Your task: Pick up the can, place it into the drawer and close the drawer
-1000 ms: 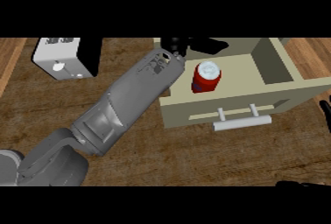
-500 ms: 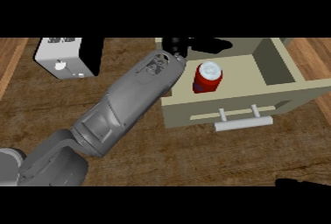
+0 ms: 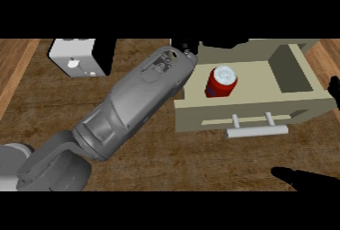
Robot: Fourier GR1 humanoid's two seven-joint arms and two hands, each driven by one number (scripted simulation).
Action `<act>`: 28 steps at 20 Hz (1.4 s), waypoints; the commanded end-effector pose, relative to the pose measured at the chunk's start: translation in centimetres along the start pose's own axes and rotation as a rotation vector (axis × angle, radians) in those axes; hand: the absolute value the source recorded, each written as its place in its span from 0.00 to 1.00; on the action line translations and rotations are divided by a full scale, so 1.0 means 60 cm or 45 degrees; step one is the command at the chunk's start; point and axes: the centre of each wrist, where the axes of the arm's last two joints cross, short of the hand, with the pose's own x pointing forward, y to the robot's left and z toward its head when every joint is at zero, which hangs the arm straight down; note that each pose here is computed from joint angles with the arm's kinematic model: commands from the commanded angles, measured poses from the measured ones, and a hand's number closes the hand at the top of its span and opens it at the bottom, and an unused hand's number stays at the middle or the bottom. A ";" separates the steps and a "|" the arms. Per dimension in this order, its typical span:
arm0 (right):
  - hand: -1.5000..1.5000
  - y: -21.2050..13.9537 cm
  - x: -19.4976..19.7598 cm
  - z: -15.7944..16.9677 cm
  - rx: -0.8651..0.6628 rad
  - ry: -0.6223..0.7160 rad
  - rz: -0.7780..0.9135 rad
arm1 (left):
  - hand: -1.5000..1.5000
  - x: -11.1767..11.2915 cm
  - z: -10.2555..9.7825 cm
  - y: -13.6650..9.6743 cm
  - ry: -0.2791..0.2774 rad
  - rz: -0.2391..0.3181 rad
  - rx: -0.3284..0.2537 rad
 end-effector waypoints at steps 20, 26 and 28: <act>0.00 0.200 -0.148 -0.057 0.132 0.158 0.598 | 0.00 0.027 -0.013 0.075 0.030 -0.008 0.032; 0.00 0.240 -0.195 -0.080 0.147 0.190 0.667 | 0.00 0.045 -0.015 0.119 0.037 -0.014 0.001; 0.00 0.254 -0.198 -0.107 0.123 0.187 0.694 | 0.00 0.058 -0.016 0.128 0.018 -0.002 0.005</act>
